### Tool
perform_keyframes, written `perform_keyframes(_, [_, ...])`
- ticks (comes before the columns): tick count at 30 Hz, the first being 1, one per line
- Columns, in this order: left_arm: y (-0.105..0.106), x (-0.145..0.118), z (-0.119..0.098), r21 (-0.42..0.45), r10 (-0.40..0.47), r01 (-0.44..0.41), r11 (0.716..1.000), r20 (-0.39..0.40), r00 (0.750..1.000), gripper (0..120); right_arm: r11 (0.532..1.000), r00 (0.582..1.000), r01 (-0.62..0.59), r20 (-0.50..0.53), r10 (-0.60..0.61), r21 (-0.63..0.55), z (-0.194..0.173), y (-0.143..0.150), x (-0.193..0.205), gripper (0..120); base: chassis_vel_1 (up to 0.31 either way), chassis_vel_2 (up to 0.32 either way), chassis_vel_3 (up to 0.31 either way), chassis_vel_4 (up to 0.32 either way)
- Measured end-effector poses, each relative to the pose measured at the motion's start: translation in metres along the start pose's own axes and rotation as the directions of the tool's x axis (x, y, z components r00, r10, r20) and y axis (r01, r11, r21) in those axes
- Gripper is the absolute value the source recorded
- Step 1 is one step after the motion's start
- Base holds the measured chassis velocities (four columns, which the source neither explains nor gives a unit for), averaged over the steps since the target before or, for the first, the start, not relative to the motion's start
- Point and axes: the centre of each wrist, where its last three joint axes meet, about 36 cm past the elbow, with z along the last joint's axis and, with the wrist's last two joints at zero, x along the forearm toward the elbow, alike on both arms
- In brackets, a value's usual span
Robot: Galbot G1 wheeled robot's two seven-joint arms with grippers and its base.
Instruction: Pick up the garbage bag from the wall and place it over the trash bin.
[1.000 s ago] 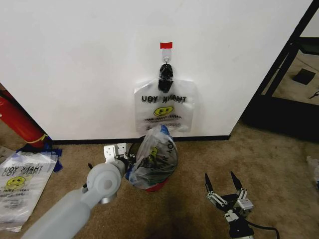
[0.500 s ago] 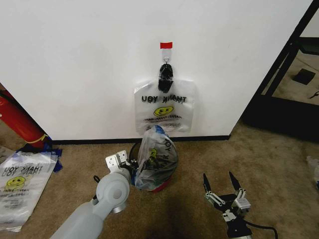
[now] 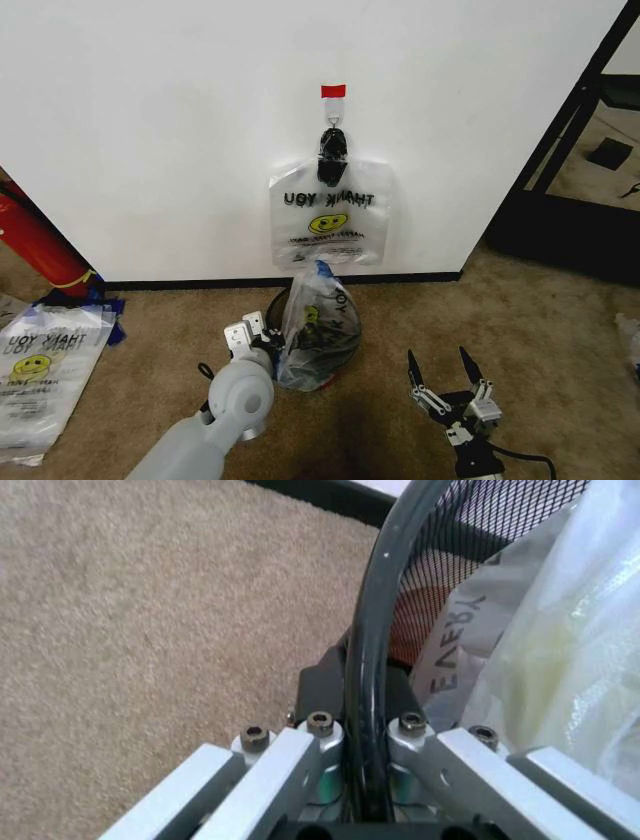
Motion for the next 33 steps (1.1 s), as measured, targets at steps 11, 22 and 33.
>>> perform_keyframes(11, [0.004, -0.002, 0.000, -0.026, 0.019, -0.019, 0.999, -0.022, 1.000, 16, 1.000, 1.000, -0.004, 0.004, 0.004, -0.001, 0.000, 0.000, 0.001, 100, 0.000, 0.000, 0.000, 0.000])
perform_keyframes(22, [0.019, 0.023, -0.012, -0.104, 0.047, -0.046, 0.994, 0.009, 0.999, 57, 1.000, 1.000, -0.010, 0.002, 0.010, 0.000, -0.005, 0.006, -0.004, 100, 0.000, 0.000, 0.000, 0.000])
perform_keyframes(33, [0.040, 0.085, -0.016, -0.321, 0.122, -0.049, 0.946, 0.211, 0.970, 94, 0.985, 0.971, -0.148, -0.174, 0.161, 0.090, -0.057, 0.022, -0.044, 100, 0.000, 0.000, 0.000, 0.000])
